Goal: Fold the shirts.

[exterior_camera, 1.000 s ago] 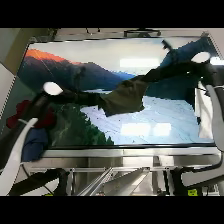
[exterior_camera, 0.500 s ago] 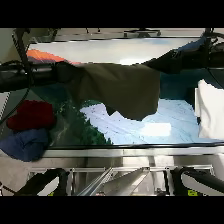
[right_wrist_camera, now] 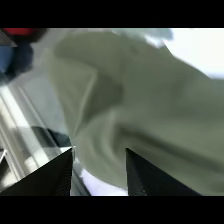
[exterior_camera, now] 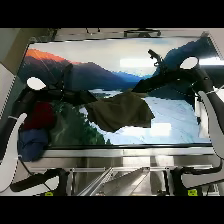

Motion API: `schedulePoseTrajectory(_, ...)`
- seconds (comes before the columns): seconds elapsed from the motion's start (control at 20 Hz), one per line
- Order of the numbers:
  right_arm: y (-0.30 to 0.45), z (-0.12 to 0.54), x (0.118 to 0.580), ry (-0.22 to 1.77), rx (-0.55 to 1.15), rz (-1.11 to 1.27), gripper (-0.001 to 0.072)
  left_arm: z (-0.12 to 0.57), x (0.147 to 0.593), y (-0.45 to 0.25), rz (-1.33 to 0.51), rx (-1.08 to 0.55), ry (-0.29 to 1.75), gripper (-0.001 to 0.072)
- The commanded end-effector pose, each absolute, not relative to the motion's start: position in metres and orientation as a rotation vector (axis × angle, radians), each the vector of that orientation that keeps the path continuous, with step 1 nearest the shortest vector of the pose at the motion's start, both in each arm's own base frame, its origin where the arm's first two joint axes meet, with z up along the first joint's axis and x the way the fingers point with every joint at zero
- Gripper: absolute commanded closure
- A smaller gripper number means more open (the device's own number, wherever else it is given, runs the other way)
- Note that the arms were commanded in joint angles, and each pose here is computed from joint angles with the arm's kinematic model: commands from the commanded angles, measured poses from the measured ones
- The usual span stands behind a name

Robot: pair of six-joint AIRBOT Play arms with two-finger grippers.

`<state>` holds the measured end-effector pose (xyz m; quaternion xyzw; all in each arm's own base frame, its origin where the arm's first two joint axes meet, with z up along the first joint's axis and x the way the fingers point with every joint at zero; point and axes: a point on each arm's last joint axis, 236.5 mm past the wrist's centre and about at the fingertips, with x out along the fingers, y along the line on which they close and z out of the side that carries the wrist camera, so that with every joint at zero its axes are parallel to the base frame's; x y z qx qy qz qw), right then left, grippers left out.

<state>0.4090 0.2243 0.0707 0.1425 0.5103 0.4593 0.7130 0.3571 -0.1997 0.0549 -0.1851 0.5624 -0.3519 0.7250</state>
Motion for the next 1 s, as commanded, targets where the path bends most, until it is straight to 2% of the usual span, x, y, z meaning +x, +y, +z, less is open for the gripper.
schedulePoseTrajectory(0.0,0.198,0.042,0.421,1.226,0.435,0.918,0.0351,0.024,0.355,-0.174,-0.806,-0.459,1.404,-0.0008)
schedulePoseTrajectory(0.15,0.151,0.072,0.413,1.224,0.485,0.831,0.0352,0.028,0.359,-0.142,-0.805,-0.515,1.451,-0.0007)
schedulePoseTrajectory(0.3,0.105,0.059,0.379,1.276,0.467,0.646,0.035,0.003,0.357,-0.12,-0.732,-0.582,1.445,-0.0006)
schedulePoseTrajectory(0.35,0.096,0.046,0.362,1.301,0.472,0.59,0.0302,-0.011,0.35,-0.118,-0.714,-0.606,1.463,-0.0006)
schedulePoseTrajectory(0.4,0.091,0.031,0.346,1.321,0.484,0.538,0.0112,-0.024,0.343,-0.118,-0.703,-0.617,1.477,-0.0005)
schedulePoseTrajectory(0.45,0.091,0.016,0.332,1.332,0.501,0.502,0.0057,-0.038,0.336,-0.121,-0.688,-0.633,1.485,-0.0005)
schedulePoseTrajectory(0.7,0.129,-0.058,0.277,1.434,0.62,0.481,0.0058,-0.086,0.323,-0.146,-0.676,-0.586,1.533,0.0012)
schedulePoseTrajectory(0.95,0.146,-0.106,0.277,1.469,0.581,0.429,0.0067,-0.096,0.336,-0.184,-0.755,-0.482,1.55,0.0014)
